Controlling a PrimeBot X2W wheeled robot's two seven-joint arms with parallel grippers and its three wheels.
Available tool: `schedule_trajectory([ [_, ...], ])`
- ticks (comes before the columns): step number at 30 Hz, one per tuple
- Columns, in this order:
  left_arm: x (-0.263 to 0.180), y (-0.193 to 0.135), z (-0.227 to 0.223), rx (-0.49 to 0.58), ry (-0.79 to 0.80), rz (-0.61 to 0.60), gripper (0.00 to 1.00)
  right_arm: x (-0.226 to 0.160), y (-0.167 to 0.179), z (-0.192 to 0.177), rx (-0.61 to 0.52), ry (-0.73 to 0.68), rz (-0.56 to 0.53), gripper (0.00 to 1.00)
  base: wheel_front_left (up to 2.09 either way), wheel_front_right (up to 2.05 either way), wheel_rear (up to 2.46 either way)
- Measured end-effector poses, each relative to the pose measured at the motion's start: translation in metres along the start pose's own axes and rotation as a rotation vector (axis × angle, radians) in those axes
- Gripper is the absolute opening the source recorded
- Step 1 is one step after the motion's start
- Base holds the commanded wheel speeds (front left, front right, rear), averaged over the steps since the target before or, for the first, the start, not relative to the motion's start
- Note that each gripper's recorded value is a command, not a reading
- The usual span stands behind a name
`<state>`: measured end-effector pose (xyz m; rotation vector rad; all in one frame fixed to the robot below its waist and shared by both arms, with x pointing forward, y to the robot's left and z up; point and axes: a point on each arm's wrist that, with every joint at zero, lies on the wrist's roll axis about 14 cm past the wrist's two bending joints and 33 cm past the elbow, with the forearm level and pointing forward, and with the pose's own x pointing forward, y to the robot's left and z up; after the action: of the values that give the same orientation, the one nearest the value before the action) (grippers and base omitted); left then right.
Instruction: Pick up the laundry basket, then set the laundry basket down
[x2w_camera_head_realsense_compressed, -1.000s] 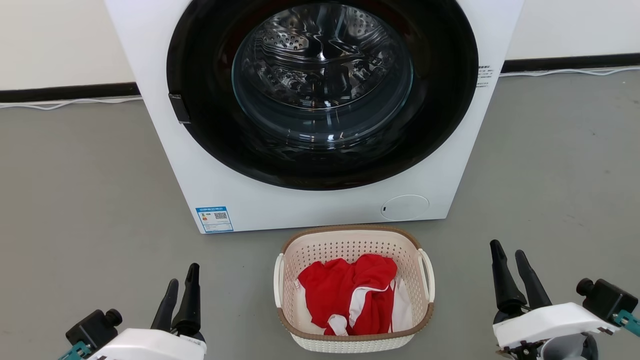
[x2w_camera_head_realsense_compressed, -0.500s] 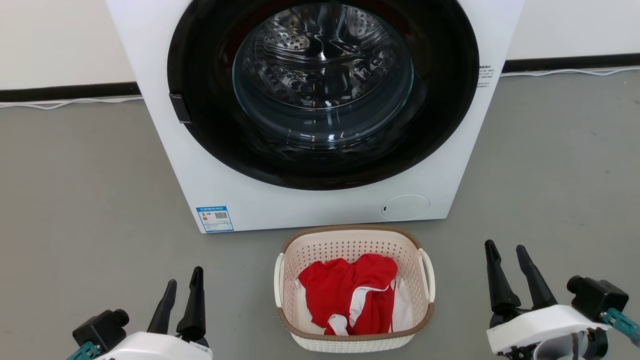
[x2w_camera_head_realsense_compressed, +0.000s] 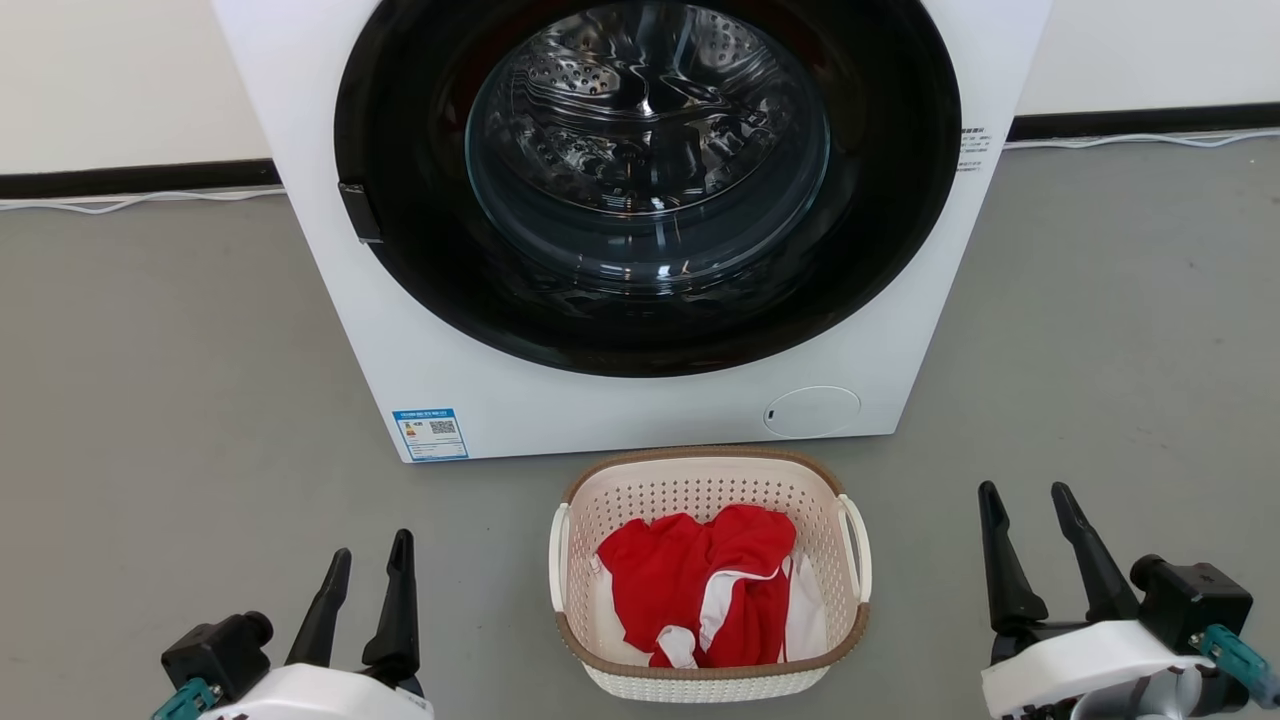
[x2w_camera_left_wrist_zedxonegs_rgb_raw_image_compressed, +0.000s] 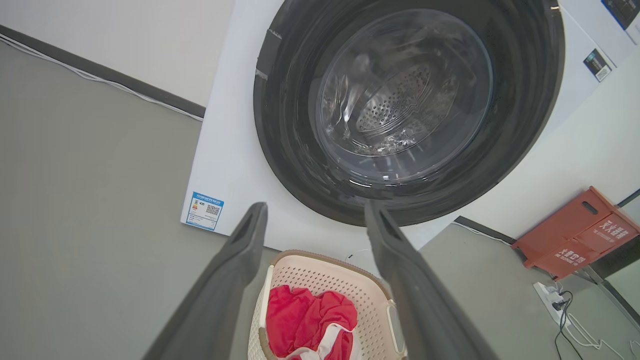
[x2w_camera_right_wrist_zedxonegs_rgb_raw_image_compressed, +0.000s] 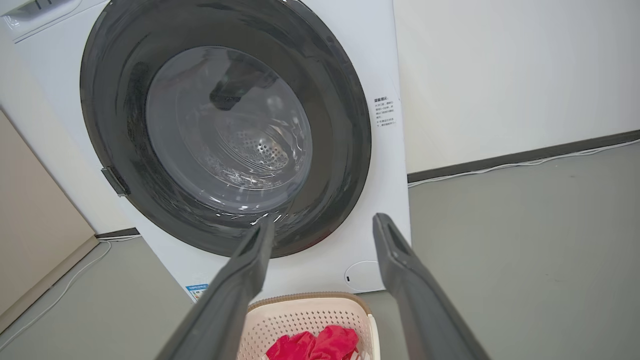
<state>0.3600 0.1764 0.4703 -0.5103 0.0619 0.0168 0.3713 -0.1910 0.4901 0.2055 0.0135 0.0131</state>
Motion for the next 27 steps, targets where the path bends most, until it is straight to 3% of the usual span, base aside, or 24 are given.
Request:
schedule_trajectory([
  [11, 0.0, -0.004, 0.003, 0.118, -0.02, -0.02, 1.0, -0.001, -0.016, 0.003, -0.158, -0.015, -0.036, 1.0, 0.0, 0.0, 0.0],
  [27, 0.0, -0.01, 0.004, 0.283, -0.041, -0.062, 1.0, -0.006, -0.022, -0.005, -0.295, 0.003, -0.032, 1.0, 0.0, 0.0, 0.0],
])
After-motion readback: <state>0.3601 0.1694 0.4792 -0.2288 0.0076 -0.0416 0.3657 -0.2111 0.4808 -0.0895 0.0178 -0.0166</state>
